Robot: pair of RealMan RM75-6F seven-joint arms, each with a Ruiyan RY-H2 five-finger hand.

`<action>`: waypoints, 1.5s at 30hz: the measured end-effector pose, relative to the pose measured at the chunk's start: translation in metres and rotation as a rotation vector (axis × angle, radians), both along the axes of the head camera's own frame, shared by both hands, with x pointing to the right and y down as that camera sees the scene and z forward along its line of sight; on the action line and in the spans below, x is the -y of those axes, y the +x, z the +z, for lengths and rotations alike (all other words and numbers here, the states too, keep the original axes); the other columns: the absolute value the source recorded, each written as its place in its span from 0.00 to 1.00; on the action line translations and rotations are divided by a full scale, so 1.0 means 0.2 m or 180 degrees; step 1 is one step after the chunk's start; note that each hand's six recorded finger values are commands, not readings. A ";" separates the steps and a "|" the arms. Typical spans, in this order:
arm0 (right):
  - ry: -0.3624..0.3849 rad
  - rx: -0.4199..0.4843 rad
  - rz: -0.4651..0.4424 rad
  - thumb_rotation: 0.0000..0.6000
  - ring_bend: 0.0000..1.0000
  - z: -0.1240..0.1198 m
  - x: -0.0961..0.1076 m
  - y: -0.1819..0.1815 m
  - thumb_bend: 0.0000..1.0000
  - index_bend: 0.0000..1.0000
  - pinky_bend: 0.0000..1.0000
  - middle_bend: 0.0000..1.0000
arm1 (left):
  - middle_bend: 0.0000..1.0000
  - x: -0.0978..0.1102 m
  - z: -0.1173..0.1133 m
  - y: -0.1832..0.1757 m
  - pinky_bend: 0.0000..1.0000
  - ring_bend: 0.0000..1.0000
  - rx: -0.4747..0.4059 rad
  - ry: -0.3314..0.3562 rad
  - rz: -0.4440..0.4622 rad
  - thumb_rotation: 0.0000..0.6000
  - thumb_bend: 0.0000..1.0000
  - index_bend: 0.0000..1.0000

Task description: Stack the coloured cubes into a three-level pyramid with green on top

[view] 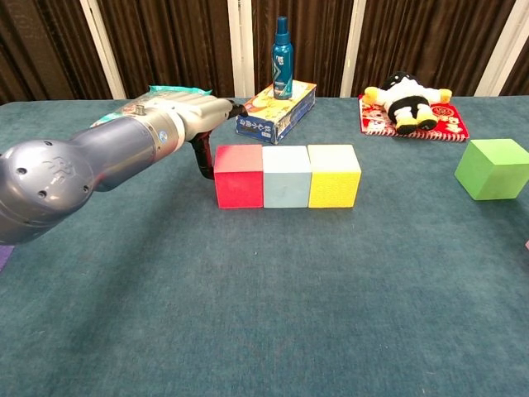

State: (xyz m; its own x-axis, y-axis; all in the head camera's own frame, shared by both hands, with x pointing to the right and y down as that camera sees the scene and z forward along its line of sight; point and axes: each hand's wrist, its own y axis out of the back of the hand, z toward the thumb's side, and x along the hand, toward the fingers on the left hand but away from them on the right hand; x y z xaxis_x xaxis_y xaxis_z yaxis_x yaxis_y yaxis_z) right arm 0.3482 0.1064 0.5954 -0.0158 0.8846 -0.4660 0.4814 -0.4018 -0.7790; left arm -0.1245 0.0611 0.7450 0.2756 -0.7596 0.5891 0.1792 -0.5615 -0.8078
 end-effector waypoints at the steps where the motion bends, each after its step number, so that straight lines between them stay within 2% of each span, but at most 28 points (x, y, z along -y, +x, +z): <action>1: -0.0001 0.0000 0.0001 1.00 0.00 0.00 0.00 0.00 0.34 0.00 0.00 0.00 | 0.00 0.00 0.00 0.00 0.02 0.00 -0.0004 0.0002 0.0000 1.00 0.22 0.00; 14: -0.0015 0.0000 0.0001 1.00 0.00 0.01 0.00 0.00 0.34 0.00 0.00 0.00 | 0.00 0.00 0.01 0.03 0.02 0.00 -0.0001 0.0014 0.0017 1.00 0.22 0.00; 26: -0.0020 0.0025 -0.0012 1.00 0.00 0.00 -0.01 -0.01 0.34 0.00 0.00 0.00 | 0.00 0.01 -0.04 -0.06 0.02 0.00 -0.0006 -0.0044 -0.0041 1.00 0.20 0.00; 32: -0.0009 0.0045 0.0000 1.00 0.00 0.00 -0.01 -0.02 0.34 0.00 0.00 0.00 | 0.03 0.00 -0.11 -0.09 0.02 0.00 -0.0108 -0.0143 -0.0134 1.00 0.18 0.00; 39: 0.0007 0.0077 0.0000 1.00 0.00 -0.01 -0.01 -0.03 0.34 0.00 0.00 0.00 | 0.11 0.00 -0.18 -0.13 0.02 0.00 -0.0160 -0.0361 -0.0243 1.00 0.18 0.00; 45: 0.0027 0.0090 -0.0001 1.00 0.00 -0.02 0.00 -0.03 0.34 0.00 0.00 0.00 | 0.14 -0.01 -0.19 -0.11 0.02 0.00 -0.0163 -0.0479 -0.0264 1.00 0.18 0.00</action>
